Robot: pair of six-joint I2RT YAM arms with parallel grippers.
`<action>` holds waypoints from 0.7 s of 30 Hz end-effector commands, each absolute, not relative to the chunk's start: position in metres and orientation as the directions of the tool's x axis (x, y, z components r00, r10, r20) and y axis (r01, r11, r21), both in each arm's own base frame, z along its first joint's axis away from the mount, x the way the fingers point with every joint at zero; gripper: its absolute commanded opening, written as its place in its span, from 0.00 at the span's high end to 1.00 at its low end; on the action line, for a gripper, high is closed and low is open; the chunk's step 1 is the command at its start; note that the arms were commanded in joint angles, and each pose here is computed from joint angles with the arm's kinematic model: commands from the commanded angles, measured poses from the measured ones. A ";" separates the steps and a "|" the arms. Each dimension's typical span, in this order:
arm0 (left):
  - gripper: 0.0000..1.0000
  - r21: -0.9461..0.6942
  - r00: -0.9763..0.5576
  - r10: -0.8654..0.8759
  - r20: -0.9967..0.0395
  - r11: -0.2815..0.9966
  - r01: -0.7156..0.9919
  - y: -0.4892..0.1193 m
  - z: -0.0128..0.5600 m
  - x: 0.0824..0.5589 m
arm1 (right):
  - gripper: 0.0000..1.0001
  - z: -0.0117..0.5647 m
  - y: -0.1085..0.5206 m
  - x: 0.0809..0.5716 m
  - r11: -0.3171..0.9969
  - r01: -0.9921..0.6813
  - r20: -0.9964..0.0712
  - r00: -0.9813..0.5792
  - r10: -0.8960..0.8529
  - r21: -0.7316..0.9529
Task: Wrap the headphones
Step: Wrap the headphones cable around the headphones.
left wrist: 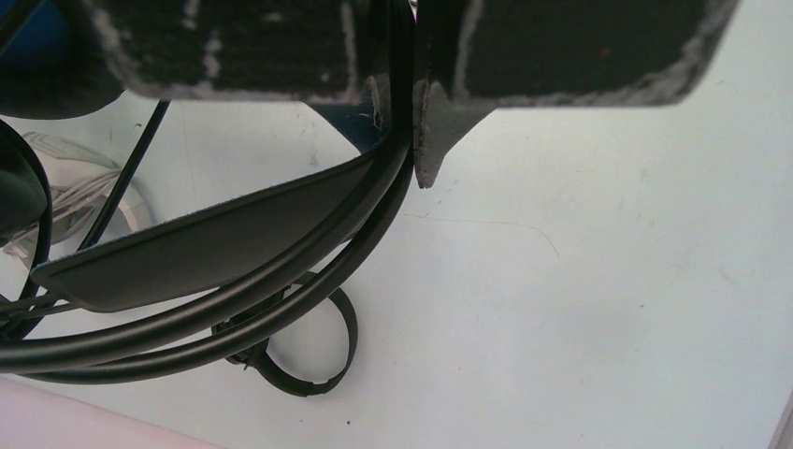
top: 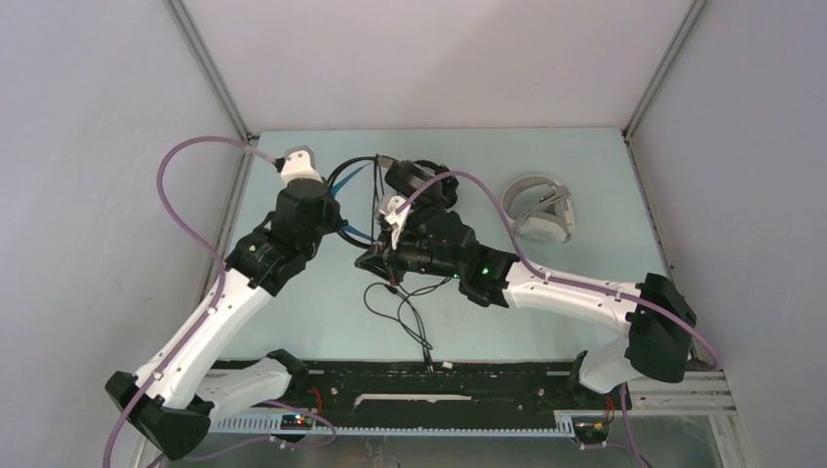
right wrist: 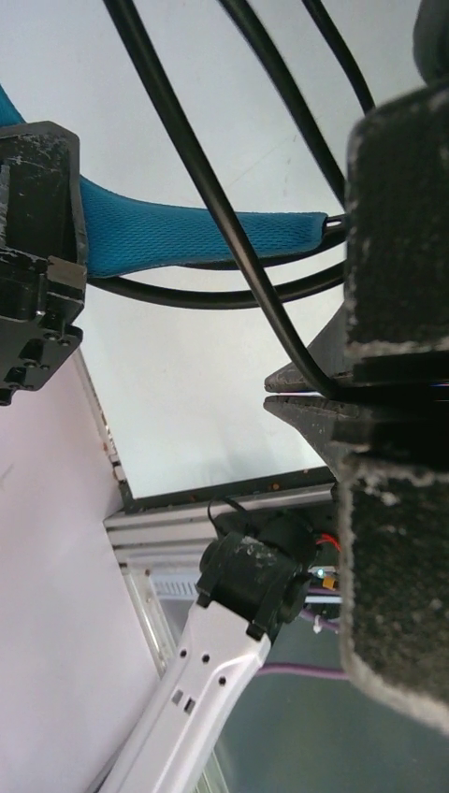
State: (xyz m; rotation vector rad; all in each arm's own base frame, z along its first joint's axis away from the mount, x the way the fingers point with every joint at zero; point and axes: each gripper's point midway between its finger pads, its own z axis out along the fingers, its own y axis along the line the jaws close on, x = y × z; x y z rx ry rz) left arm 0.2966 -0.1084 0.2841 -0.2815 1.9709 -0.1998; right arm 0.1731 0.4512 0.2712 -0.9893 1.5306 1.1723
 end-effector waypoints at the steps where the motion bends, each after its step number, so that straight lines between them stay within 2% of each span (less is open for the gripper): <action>1: 1.00 -0.492 -0.212 -0.496 -0.842 0.867 -0.077 -0.122 0.341 0.323 | 1.00 0.266 0.458 0.166 0.199 -0.964 -0.970 -0.203 -0.136 0.174; 10: 1.00 -0.514 -0.239 -0.517 -0.822 0.854 -0.077 -0.122 0.333 0.323 | 1.00 0.260 0.460 0.167 0.200 -0.970 -0.970 -0.175 -0.168 0.140; 14: 1.00 -0.587 -0.245 -0.581 -0.776 0.808 -0.056 -0.118 0.335 0.320 | 1.00 0.249 0.449 0.171 0.240 -0.964 -0.960 -0.172 -0.220 0.118; 21: 1.00 -0.664 -0.229 -0.647 -0.727 0.748 -0.003 -0.117 0.355 0.311 | 0.90 0.253 0.436 0.174 0.272 -0.960 -0.979 -0.112 -0.170 0.063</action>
